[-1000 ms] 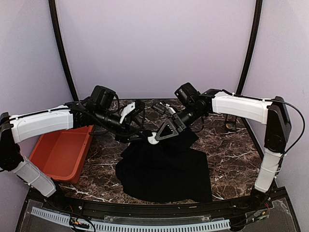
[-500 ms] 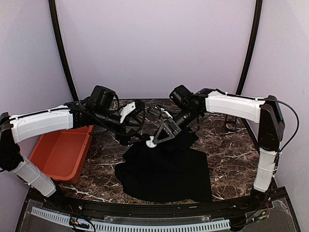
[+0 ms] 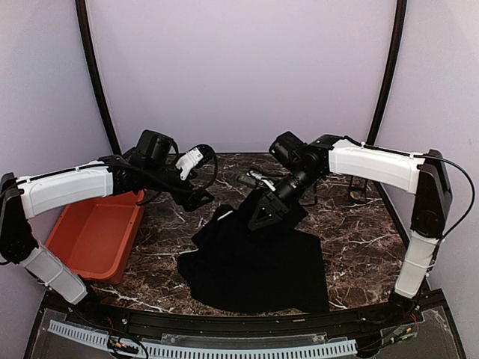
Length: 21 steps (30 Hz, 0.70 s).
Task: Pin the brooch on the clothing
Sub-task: Place the clothing with brooches at the center of the board, then move the clothing with brooches to the center of the board.
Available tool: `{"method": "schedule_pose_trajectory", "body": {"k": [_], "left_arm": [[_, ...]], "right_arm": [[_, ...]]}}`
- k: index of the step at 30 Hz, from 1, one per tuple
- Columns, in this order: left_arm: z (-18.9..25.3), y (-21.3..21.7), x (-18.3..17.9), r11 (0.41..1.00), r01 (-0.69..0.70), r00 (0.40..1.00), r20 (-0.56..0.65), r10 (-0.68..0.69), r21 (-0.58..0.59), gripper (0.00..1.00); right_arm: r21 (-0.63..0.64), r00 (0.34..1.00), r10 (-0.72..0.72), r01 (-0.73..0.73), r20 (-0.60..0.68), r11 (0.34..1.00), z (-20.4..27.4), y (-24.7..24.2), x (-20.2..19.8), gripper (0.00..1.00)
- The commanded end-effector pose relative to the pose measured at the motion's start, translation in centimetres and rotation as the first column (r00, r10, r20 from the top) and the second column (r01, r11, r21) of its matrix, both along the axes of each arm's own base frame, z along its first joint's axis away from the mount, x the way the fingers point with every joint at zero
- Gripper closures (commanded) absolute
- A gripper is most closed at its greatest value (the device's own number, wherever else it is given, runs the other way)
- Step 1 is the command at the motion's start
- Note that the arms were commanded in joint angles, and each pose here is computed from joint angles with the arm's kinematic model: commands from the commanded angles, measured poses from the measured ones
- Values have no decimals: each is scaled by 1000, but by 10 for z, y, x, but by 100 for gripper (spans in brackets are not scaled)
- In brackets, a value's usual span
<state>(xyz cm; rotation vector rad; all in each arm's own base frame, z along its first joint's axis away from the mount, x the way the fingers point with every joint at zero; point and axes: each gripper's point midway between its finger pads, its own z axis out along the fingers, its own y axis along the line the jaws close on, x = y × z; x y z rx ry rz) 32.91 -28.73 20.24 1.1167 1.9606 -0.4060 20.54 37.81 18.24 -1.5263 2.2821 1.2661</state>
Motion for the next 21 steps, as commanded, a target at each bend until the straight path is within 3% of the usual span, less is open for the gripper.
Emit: {"method": "schedule_pose_trajectory", "body": {"k": [1,5,8,10,14,21], "left_arm": [[5,13,15,995,-98,995,9,98,-4,1],[24,5,-4,994,14,1000,5,-14,-107,1],[9,6,-6,998,21,999,-35,-24,-60,1],[-7,8,-2,1000,10,997,-71,-11,-11,1],[-25,14,13,997,-48,993,-102,55,65,1],[-25,20,20,993,-90,992,-84,96,74,1]], "right_arm": [[24,973,-188,187,130,982,13,-33,56,56],[-75,911,-349,372,219,925,-9,-51,114,56],[-197,874,-403,460,270,866,-44,-56,150,56],[-211,872,-411,468,265,858,-51,-49,162,56],[-225,891,-415,450,186,864,-75,-28,171,55],[-321,918,-360,396,166,860,-121,-5,165,52]]}}
